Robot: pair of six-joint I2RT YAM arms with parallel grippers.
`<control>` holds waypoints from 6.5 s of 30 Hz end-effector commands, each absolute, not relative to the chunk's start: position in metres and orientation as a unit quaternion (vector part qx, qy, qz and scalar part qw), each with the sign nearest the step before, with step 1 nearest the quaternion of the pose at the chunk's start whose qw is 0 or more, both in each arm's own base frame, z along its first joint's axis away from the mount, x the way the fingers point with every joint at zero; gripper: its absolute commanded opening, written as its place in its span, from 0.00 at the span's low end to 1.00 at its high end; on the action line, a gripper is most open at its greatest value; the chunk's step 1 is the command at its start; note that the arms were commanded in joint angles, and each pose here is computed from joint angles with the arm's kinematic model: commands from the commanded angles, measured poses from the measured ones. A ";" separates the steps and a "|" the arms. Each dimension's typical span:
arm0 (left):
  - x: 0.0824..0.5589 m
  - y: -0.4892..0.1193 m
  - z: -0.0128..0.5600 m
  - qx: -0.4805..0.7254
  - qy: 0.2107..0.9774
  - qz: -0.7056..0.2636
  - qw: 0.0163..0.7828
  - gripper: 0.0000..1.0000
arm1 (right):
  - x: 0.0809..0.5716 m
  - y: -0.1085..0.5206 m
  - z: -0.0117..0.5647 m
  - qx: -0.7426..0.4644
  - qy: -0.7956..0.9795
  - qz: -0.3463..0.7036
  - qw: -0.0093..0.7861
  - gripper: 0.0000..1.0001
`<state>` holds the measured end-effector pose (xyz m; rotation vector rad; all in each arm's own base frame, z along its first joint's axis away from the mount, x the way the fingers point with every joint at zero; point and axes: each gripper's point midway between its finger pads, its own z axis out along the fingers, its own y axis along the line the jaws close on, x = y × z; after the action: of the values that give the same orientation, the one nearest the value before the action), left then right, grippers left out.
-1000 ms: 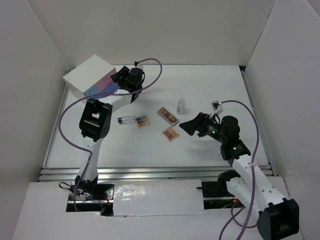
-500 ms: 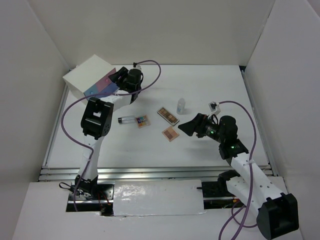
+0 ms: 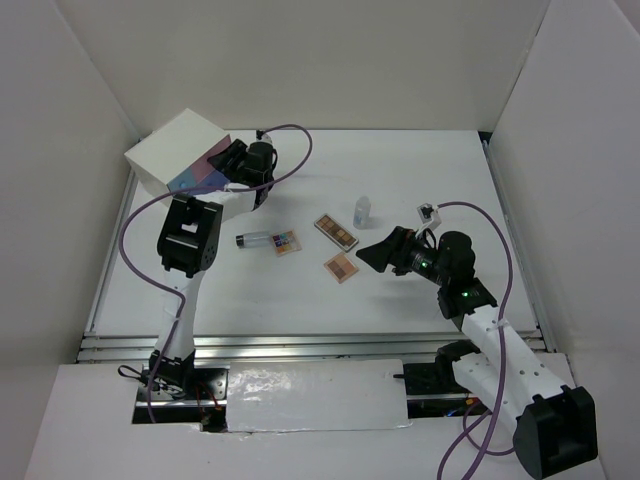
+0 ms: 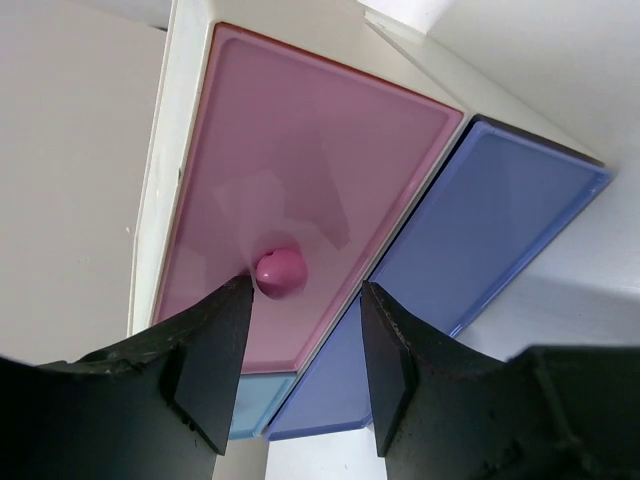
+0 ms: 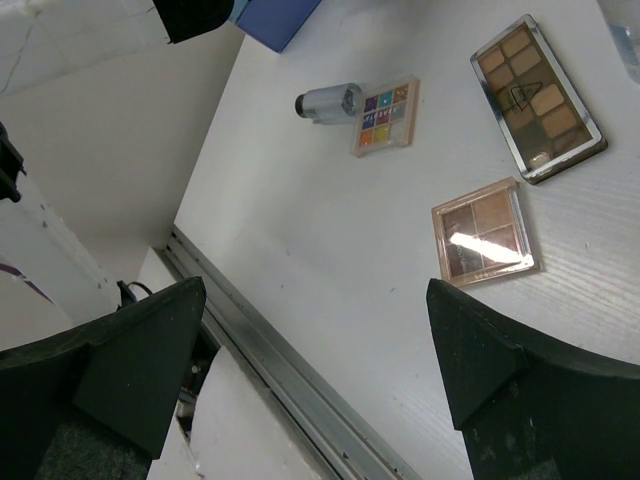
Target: Organize the makeup
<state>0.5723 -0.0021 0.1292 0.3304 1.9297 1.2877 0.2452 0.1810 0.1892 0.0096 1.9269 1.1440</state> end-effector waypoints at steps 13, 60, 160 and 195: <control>0.587 -0.001 0.165 0.104 0.732 0.526 0.421 0.56 | 0.246 0.184 0.201 -0.017 0.757 0.471 0.453 1.00; 0.584 0.016 0.133 0.101 0.731 0.548 0.393 0.44 | 0.246 0.185 0.200 -0.017 0.756 0.473 0.452 1.00; 0.388 -0.165 0.168 -0.253 0.876 0.005 0.411 0.99 | 0.252 0.164 0.207 0.018 0.757 0.420 0.500 1.00; 0.380 -0.100 0.060 -0.566 0.747 0.102 0.334 1.00 | 0.254 0.159 0.205 0.031 0.752 0.411 0.515 1.00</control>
<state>0.3746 -0.1129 0.0559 -1.4453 2.0064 0.2193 0.2533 0.1552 0.1954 0.1082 1.8485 0.9737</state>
